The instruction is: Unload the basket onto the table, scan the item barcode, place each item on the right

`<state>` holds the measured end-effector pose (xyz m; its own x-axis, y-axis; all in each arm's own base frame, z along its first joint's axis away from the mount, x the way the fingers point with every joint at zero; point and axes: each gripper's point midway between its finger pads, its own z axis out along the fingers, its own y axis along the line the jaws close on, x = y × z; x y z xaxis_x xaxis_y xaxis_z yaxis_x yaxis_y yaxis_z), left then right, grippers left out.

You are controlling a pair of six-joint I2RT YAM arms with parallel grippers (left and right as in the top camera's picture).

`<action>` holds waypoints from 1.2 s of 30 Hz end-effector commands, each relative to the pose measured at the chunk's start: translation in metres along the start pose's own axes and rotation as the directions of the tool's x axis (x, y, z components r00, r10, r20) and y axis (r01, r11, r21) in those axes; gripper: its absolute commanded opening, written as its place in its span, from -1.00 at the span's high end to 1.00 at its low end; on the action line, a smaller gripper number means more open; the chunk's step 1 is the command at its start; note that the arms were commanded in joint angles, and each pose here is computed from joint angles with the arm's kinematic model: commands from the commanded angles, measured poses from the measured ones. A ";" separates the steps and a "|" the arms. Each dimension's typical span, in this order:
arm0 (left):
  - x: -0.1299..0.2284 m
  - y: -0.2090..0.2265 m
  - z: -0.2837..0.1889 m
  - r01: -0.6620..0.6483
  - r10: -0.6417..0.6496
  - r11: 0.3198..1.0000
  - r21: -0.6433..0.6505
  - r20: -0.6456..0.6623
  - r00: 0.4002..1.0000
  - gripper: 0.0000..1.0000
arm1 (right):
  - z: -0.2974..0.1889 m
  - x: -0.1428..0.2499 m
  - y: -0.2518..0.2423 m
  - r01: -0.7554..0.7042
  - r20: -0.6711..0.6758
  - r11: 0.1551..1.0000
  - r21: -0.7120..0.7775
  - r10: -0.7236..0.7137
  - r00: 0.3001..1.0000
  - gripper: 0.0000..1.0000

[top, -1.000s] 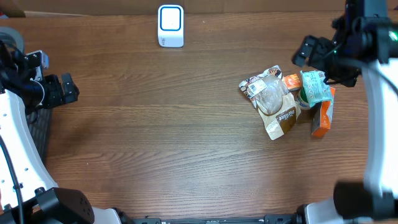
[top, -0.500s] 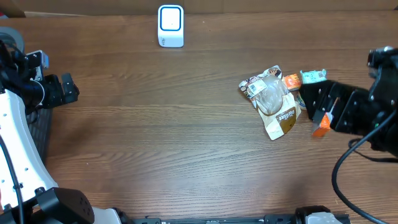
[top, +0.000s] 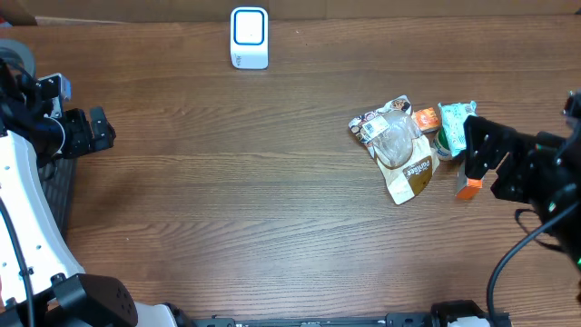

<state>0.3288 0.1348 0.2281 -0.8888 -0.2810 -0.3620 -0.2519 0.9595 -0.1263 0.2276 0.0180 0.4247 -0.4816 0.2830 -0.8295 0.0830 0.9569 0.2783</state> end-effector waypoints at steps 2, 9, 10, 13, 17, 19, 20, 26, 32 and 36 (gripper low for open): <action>-0.001 -0.004 -0.001 -0.034 0.034 0.999 0.010 0.007 0.999 -0.99 | 0.008 0.024 -0.015 0.003 0.088 1.000 0.011 -0.004 0.996 -0.99; -0.001 -0.004 -0.001 -0.034 0.034 0.999 0.010 0.007 0.999 -0.99 | 0.045 0.068 -0.027 0.002 0.286 0.997 -0.074 0.019 0.958 -1.00; -0.001 -0.004 -0.001 -0.034 0.034 0.999 0.010 0.007 0.999 -0.99 | 0.050 0.076 -0.028 0.007 0.302 0.996 -0.090 0.021 0.953 -1.00; -0.001 -0.004 -0.001 -0.034 0.034 0.999 0.010 0.007 0.999 -0.99 | 0.069 0.102 -0.030 0.024 0.352 0.990 -0.142 0.028 0.935 -1.00; -0.001 -0.004 -0.001 -0.034 0.034 0.999 0.010 0.007 0.999 -0.99 | 0.090 0.132 -0.034 0.048 0.411 0.980 -0.195 0.037 0.911 -1.00; -0.001 -0.004 -0.001 -0.034 0.034 0.999 0.010 0.007 0.999 -0.99 | 0.099 0.145 -0.037 0.055 0.435 0.977 -0.208 0.042 0.899 -0.99; -0.001 -0.004 -0.001 -0.034 0.034 0.999 0.010 0.007 0.999 -0.99 | 0.102 0.151 -0.039 0.058 0.446 0.975 -0.212 0.044 0.894 -1.00; -0.001 -0.004 -0.001 -0.034 0.033 0.999 0.010 0.007 0.999 -0.99 | 0.117 0.177 -0.048 0.062 0.459 0.974 -0.216 0.045 0.887 -0.99; -0.001 -0.004 -0.001 -0.034 0.034 0.999 0.010 0.007 0.999 -0.99 | 0.139 0.207 -0.057 0.054 0.422 0.977 -0.205 0.038 0.906 -1.00; -0.001 -0.004 -0.001 -0.034 0.034 0.999 0.009 0.007 0.999 -0.99 | 0.139 0.206 -0.057 0.055 0.422 0.976 -0.209 0.039 0.906 -1.00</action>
<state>0.3290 0.1347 0.2282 -0.8904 -0.2740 -0.3634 -0.2453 0.9615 -0.1239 0.2449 0.0287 0.1707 -0.0710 0.3202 -0.9447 -0.1125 0.9385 0.3266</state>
